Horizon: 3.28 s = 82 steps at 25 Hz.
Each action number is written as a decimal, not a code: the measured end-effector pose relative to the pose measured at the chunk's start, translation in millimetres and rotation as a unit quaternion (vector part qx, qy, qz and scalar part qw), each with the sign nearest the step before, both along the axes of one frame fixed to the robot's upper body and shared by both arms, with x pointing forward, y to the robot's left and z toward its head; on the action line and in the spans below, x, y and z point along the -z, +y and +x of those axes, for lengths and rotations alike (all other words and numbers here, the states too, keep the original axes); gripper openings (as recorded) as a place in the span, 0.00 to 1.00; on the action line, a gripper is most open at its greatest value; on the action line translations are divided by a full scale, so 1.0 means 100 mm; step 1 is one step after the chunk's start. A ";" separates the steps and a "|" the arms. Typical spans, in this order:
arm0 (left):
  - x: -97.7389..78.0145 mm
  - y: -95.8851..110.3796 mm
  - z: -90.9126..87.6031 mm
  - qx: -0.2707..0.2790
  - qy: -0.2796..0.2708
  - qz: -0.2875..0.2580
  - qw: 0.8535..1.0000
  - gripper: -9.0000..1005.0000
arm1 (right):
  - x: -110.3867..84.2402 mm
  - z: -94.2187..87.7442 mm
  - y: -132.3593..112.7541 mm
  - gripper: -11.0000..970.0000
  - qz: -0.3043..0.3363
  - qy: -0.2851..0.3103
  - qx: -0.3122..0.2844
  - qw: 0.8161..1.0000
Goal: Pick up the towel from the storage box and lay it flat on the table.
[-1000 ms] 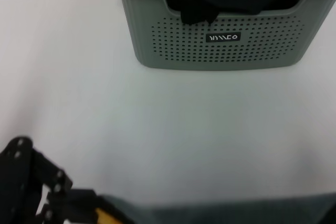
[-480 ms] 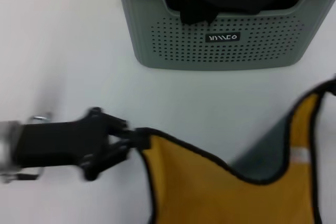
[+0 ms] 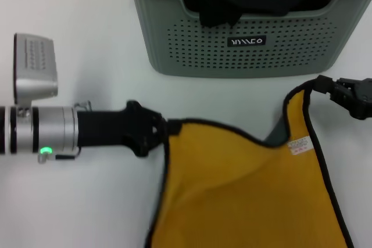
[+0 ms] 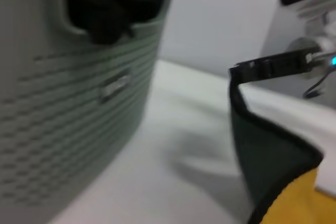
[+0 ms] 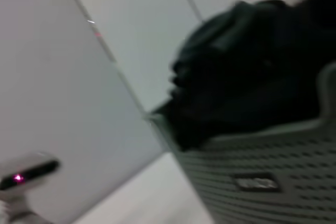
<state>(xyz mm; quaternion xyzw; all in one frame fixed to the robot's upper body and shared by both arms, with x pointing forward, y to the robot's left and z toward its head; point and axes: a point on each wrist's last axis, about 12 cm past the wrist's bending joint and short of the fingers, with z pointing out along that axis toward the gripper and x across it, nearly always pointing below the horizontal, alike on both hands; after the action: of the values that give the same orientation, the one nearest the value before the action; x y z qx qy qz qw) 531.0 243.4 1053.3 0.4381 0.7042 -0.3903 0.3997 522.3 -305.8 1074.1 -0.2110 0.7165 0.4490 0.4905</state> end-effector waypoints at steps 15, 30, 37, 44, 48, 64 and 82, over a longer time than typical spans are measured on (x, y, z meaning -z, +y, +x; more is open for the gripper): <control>-0.07 -0.09 0.58 -0.066 -0.105 0.166 0.978 0.10 | 0.17 0.35 0.19 0.06 -0.099 0.022 0.054 0.993; -0.03 -0.08 0.64 -0.092 -0.123 0.188 0.970 0.13 | 0.20 0.41 0.17 0.06 -0.109 0.019 0.084 0.990; 0.01 -0.10 0.60 -0.082 -0.125 0.197 0.969 0.15 | 0.17 0.39 0.21 0.06 -0.104 0.011 0.066 0.992; 0.03 -0.04 0.55 -0.118 -0.117 0.169 0.972 0.16 | 0.18 0.27 0.15 0.21 -0.076 0.013 0.067 0.995; 0.02 0.04 0.49 -0.133 -0.119 0.155 0.972 0.26 | 0.13 0.12 0.05 0.40 -0.051 -0.002 0.057 0.997; -0.15 0.15 -0.43 -0.019 -0.054 -0.113 0.992 0.73 | -0.34 -0.48 0.10 0.83 0.054 -0.158 -0.184 0.969; -0.21 0.16 -0.86 0.047 -0.100 -0.227 0.968 0.74 | -0.52 -0.63 0.04 0.89 0.047 -0.199 -0.280 0.938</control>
<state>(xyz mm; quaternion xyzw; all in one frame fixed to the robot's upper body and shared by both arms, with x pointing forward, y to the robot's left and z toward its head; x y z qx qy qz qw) 444.6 259.9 1073.8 0.4050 0.5321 -0.5130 0.5381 459.2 -301.3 1126.6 -0.4643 0.4944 0.5502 0.4870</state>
